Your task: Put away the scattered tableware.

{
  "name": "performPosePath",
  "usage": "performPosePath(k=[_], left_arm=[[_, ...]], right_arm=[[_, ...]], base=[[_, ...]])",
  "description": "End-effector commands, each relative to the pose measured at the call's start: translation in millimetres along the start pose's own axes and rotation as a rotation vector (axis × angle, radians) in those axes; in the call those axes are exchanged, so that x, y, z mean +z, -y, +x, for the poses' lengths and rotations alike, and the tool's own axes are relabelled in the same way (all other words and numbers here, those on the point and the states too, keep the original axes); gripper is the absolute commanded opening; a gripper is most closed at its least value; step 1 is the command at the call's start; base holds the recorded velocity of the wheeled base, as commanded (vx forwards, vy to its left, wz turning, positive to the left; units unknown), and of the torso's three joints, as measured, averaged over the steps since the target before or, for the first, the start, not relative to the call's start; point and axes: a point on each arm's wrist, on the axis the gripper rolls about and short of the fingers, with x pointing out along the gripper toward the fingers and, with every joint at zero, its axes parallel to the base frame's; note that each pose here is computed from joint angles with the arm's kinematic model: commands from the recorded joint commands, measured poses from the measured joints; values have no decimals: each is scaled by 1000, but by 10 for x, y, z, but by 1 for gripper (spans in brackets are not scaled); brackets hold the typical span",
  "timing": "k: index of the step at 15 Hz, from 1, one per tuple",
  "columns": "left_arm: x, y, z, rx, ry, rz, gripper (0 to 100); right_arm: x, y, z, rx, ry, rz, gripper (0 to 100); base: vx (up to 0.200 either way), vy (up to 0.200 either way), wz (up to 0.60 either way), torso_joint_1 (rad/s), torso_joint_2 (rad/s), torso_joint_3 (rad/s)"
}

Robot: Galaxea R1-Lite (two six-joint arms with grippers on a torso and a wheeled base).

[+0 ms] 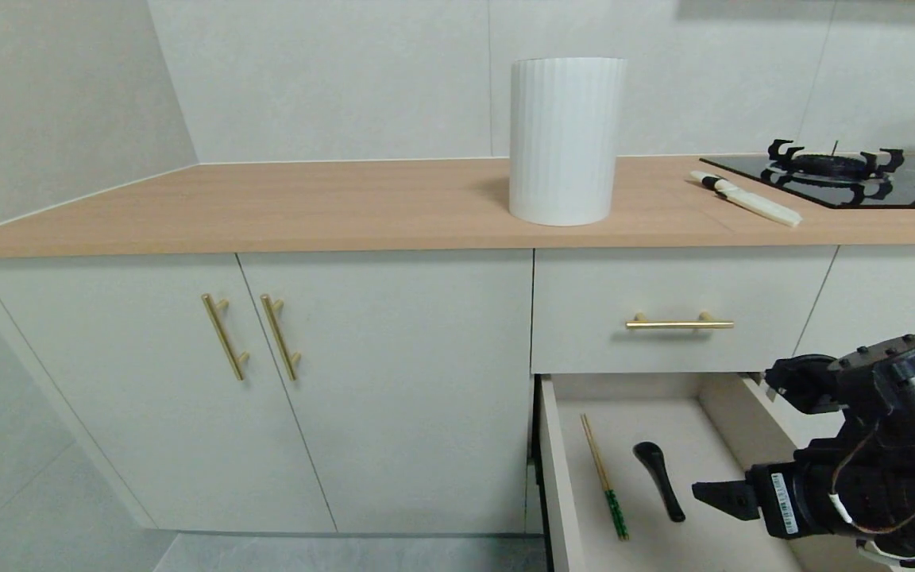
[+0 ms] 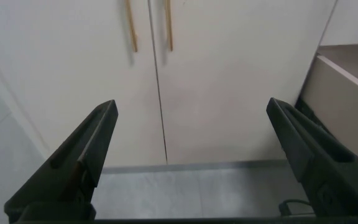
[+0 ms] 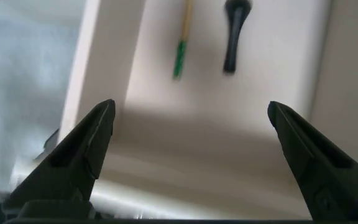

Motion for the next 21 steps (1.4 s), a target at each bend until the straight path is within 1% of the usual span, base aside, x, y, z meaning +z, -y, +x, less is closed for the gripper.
performPosePath(k=[1,3,5,6,9,10,11,16,18,19,21], left_arm=[[-1,0,0,0,0,0,100],[-1,0,0,1,0,0,100],[-1,0,0,1,0,0,100],[-1,0,0,0,0,0,100],[-1,0,0,0,0,0,100],[-1,0,0,1,0,0,100],[-1,0,0,0,0,0,100],[-1,0,0,0,0,0,100],[-1,0,0,1,0,0,100],[-1,0,0,1,0,0,100],[-1,0,0,1,0,0,100]], right_arm=[[-5,-6,-23,3,0,-5,100],[-50,-32,-20,9,-26,-41,100],[-117,-41,-45,43,-91,-81,100],[-154,-37,-77,83,-127,-104,100],[-283,-13,-114,171,-275,-208,100],[-292,-14,-107,182,-289,-217,100],[-317,-24,-35,202,-340,-224,100],[-348,-44,310,140,-463,-209,100],[-305,-41,444,76,-480,-154,100],[-262,-53,521,35,-481,-104,100],[-216,-40,615,-26,-476,-67,100]], base=[[-200,0,0,2,2,2],[-200,0,0,5,0,5],[-200,0,0,2,5,0],[0,0,0,0,0,0],[0,0,0,0,0,0],[0,0,0,0,0,0],[0,0,0,0,0,0],[0,0,0,0,0,0],[0,0,0,0,0,0],[0,0,0,0,0,0],[0,0,0,0,0,0]])
